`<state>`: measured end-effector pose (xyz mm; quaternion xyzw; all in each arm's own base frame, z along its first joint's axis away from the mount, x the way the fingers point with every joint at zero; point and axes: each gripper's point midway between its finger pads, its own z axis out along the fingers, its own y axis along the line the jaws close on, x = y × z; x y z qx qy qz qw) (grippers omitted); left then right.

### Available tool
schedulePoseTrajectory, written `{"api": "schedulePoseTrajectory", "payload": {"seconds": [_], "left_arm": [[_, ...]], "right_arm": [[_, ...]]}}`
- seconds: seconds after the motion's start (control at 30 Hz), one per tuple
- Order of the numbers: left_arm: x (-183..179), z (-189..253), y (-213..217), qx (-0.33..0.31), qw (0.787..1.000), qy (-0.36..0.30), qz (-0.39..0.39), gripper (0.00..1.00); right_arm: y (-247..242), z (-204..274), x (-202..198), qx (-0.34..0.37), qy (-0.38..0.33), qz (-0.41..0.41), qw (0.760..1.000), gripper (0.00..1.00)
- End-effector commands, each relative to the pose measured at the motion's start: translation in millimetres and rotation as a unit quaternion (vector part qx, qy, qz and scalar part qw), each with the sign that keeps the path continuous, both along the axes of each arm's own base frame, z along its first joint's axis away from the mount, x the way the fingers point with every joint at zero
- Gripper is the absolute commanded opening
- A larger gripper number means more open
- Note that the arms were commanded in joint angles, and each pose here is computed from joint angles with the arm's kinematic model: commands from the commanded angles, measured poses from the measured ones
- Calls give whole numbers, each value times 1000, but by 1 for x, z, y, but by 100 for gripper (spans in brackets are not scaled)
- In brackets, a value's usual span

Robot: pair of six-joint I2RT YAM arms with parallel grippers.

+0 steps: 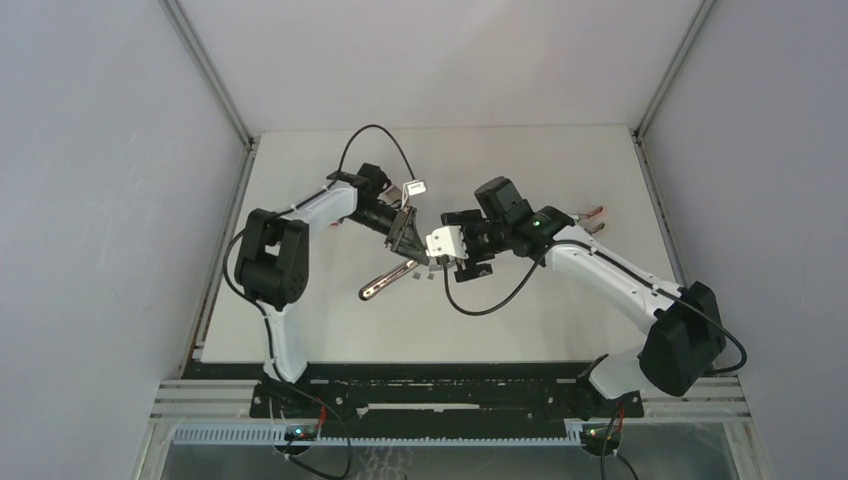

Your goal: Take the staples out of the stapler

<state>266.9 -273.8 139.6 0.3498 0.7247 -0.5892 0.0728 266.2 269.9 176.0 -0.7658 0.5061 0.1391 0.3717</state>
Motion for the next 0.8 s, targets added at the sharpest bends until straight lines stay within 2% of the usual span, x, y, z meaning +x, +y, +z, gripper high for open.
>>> {"api": "schedulePoseTrajectory", "payload": {"seconds": [0.0,0.47,0.6,0.77], "left_arm": [[3,32,-8,-52,999,-1,-7,3],[-14,29,-11,-40,998,1,-54,3],[-15,28,-11,-39,998,1,-56,4],[-15,26,-11,-38,998,8,-56,11]], "right_arm": [[13,-1,17,-13,-52,-7,999,77],[26,-23,23,-38,-63,-26,997,43],[25,-26,22,-44,-63,-27,997,26],[24,-27,23,-45,-60,-34,997,13]]}}
